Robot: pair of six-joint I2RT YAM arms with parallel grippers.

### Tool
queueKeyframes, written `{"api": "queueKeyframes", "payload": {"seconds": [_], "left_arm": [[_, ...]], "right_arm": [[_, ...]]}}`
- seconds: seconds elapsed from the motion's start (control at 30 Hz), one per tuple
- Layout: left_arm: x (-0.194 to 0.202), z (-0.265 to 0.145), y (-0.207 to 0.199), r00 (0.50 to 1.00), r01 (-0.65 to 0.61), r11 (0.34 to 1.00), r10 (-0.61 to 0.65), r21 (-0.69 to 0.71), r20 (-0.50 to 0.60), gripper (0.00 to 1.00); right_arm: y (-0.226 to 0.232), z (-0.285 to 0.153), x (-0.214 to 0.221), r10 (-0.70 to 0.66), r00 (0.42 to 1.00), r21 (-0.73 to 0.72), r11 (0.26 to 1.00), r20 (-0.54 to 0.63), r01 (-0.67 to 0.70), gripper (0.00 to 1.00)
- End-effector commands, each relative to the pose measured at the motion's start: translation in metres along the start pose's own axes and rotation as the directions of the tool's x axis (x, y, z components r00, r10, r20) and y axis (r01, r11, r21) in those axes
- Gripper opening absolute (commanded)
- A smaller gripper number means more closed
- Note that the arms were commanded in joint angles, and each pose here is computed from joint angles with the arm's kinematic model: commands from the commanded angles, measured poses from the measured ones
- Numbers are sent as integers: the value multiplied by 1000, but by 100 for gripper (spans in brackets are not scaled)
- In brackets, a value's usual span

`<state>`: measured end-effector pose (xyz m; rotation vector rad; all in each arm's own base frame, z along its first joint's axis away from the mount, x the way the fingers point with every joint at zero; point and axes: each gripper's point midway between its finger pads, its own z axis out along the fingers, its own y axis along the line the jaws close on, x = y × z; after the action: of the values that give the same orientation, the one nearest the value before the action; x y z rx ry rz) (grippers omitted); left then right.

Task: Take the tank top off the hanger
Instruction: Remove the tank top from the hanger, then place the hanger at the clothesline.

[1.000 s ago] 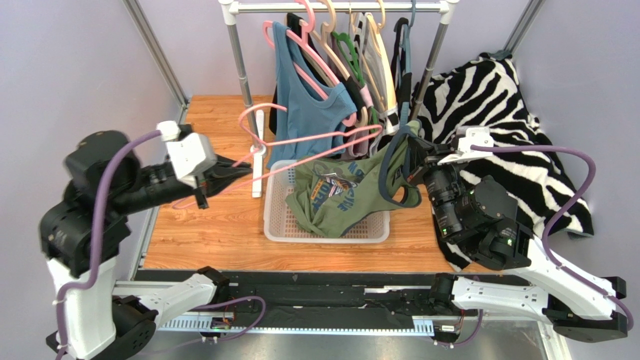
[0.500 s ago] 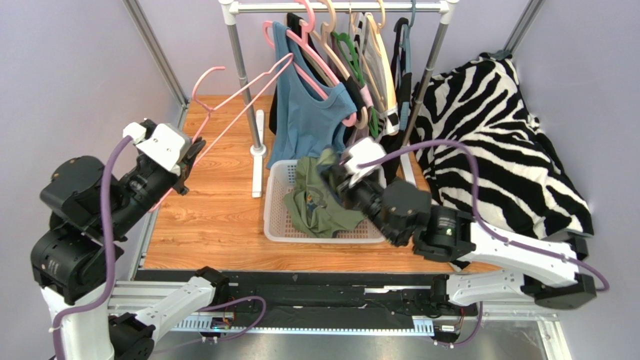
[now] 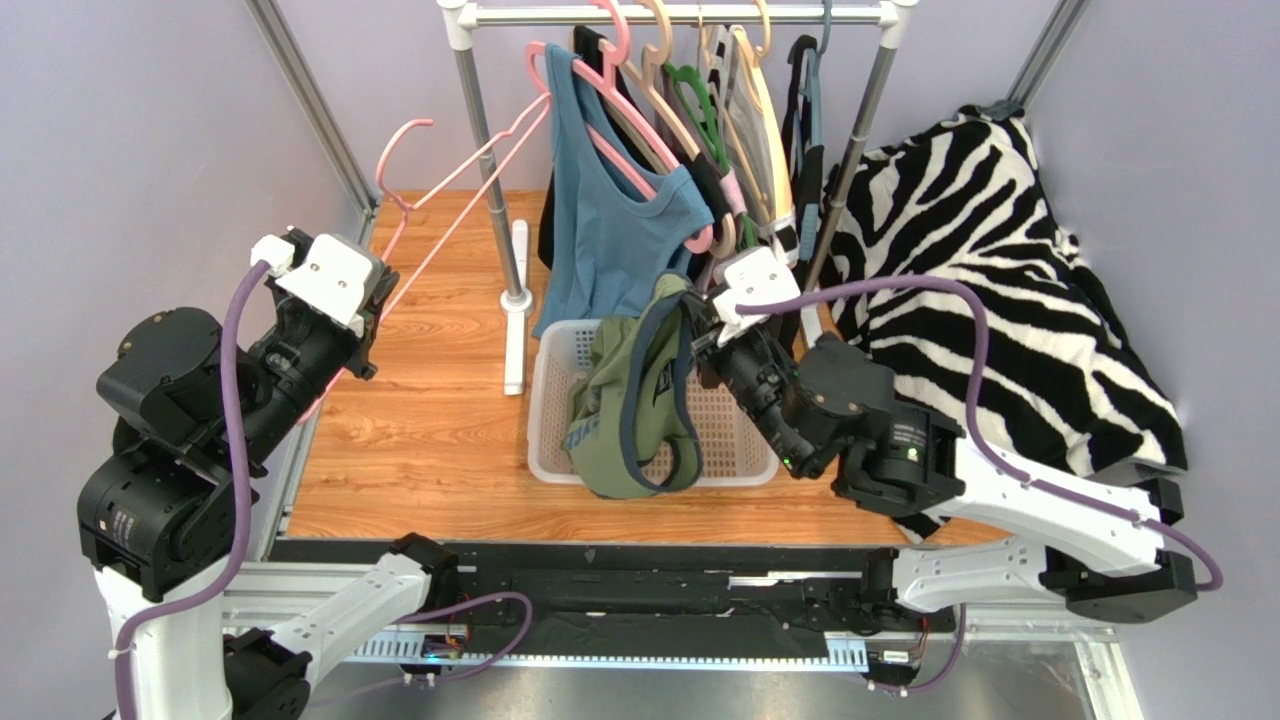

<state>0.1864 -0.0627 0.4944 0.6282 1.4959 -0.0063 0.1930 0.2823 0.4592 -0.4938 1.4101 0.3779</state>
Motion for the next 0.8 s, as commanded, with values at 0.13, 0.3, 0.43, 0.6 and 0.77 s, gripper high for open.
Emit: {"api": "queueKeyframes", "payload": {"seconds": [0.13,0.3,0.43,0.6,0.77], "left_arm": [[-9,1,5,999,26,999,-25,-27,35,0],[-6,3,3,999,30,999,-30,-20,33,0],[-4,3,3,999,26,999,-25,-20,28,0],[-3,1,3,999,24,999,-23,-23,27,0],[7,6,3,1000,26,999,-26,-34,-4,0]], "right_arm": [[-27,25,94,54,982,97,995,-183,-36,0],[-19,37,152,-5,944,104,994,-329,42,0],[-1,39,215,-50,879,29,997,-475,72,0],[22,35,286,-65,777,-45,998,-626,48,6],[13,42,310,-29,713,20,998,-701,60,62]]}}
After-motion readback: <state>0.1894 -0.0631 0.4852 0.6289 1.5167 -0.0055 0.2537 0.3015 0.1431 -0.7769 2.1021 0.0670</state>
